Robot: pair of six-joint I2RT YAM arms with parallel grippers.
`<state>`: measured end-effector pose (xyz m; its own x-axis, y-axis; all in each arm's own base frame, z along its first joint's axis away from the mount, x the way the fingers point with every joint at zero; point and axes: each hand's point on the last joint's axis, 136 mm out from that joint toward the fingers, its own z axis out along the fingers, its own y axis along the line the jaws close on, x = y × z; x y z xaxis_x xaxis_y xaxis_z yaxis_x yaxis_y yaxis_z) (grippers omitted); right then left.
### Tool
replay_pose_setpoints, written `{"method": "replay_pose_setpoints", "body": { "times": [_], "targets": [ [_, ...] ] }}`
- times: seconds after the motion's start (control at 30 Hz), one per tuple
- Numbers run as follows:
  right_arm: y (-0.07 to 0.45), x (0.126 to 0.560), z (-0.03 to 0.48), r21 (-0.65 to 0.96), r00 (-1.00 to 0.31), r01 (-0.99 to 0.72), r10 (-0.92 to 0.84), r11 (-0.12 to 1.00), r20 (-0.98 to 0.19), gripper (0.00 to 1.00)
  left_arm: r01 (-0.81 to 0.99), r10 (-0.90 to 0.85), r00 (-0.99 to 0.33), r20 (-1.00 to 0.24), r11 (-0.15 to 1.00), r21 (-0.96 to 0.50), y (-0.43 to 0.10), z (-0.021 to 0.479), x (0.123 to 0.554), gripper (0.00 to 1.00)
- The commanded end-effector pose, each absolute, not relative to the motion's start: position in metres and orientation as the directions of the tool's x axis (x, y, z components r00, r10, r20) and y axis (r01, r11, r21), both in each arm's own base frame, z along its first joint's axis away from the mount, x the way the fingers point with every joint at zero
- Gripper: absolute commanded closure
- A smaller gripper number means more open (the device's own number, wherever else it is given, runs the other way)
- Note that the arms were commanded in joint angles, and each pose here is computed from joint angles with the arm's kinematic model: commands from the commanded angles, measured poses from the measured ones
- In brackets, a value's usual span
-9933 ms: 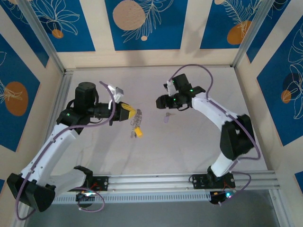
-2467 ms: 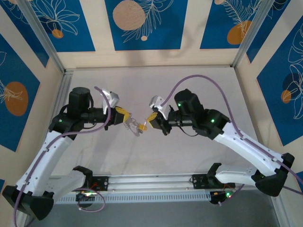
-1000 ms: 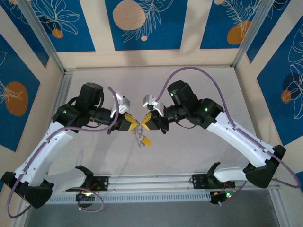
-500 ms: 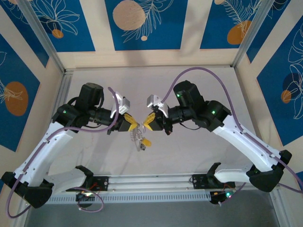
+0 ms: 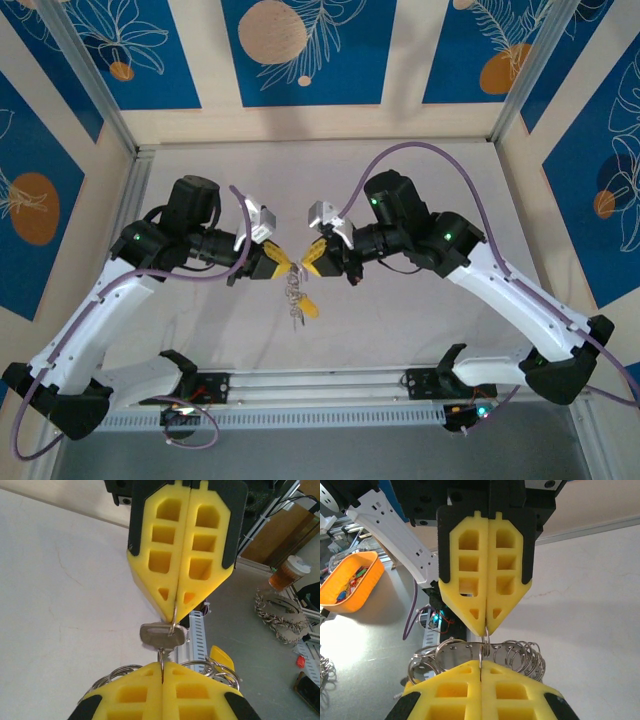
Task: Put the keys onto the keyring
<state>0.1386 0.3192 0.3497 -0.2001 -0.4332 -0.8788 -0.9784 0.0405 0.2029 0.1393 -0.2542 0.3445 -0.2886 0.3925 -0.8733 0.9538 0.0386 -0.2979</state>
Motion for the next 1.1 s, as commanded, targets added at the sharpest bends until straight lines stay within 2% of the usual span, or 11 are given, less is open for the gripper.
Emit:
{"method": "replay_pose_setpoints", "body": {
  "times": [0.0,1.07],
  "targets": [
    [0.324,0.134,0.349,0.204,-0.183,-0.979,-0.434,-0.001,-0.882,1.0,0.964,0.361,-0.244,-0.9,-0.011,-0.266,-0.255,0.363,0.13,1.0],
    [0.32,0.125,0.361,0.182,-0.154,-0.983,-0.423,-0.027,-0.893,1.0,0.964,0.366,-0.245,-0.898,-0.009,-0.267,-0.255,0.361,0.129,1.0]
  ]
}}
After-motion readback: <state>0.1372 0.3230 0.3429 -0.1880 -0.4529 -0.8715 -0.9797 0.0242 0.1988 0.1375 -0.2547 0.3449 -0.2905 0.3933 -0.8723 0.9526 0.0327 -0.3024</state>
